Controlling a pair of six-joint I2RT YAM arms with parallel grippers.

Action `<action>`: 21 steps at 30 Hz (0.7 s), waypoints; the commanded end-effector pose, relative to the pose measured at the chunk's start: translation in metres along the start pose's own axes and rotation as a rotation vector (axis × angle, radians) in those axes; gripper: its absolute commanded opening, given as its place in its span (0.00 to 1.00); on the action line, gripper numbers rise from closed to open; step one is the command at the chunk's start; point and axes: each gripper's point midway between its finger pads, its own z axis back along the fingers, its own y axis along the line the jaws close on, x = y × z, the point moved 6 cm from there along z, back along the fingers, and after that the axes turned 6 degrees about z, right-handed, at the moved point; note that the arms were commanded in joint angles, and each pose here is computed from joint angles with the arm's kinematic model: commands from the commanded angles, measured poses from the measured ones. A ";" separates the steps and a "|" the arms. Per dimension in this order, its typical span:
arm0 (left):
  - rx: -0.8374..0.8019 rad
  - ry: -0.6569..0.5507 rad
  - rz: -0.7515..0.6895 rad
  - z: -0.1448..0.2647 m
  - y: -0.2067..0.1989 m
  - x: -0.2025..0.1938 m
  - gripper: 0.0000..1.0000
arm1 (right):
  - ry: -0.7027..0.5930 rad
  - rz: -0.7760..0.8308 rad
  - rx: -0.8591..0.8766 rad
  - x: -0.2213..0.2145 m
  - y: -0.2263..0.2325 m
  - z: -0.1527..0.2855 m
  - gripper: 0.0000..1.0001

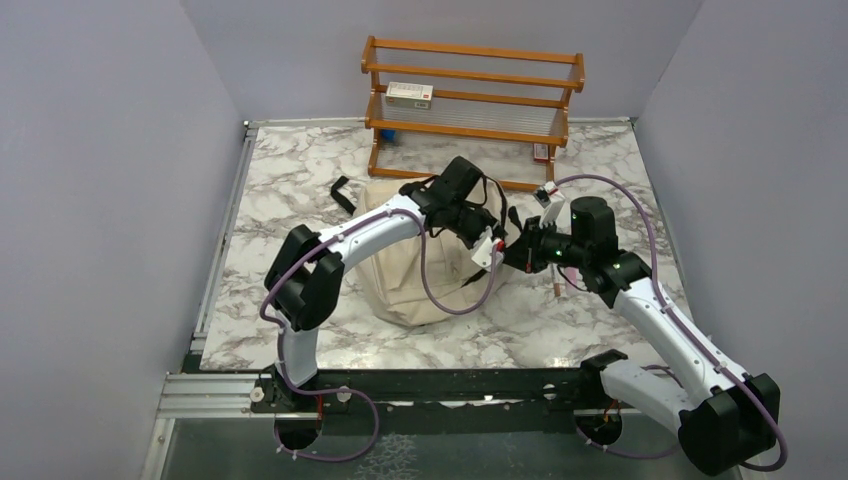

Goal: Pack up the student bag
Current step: Zip the student bag at the center of the board.

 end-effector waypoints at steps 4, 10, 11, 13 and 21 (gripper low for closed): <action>0.044 0.081 -0.056 0.003 0.022 -0.008 0.09 | -0.003 0.017 0.066 0.004 0.011 0.004 0.01; 0.102 0.108 -0.009 0.007 0.031 -0.013 0.00 | 0.022 0.025 0.084 -0.002 0.010 0.001 0.00; 0.121 0.109 0.008 0.009 0.034 -0.014 0.00 | 0.031 0.025 0.088 -0.004 0.010 0.001 0.00; 0.163 0.103 0.053 0.014 0.042 -0.019 0.00 | 0.049 0.022 0.106 -0.007 0.010 -0.001 0.01; 0.282 0.078 0.238 0.028 0.077 -0.039 0.00 | 0.079 -0.059 0.215 -0.022 0.012 -0.014 0.01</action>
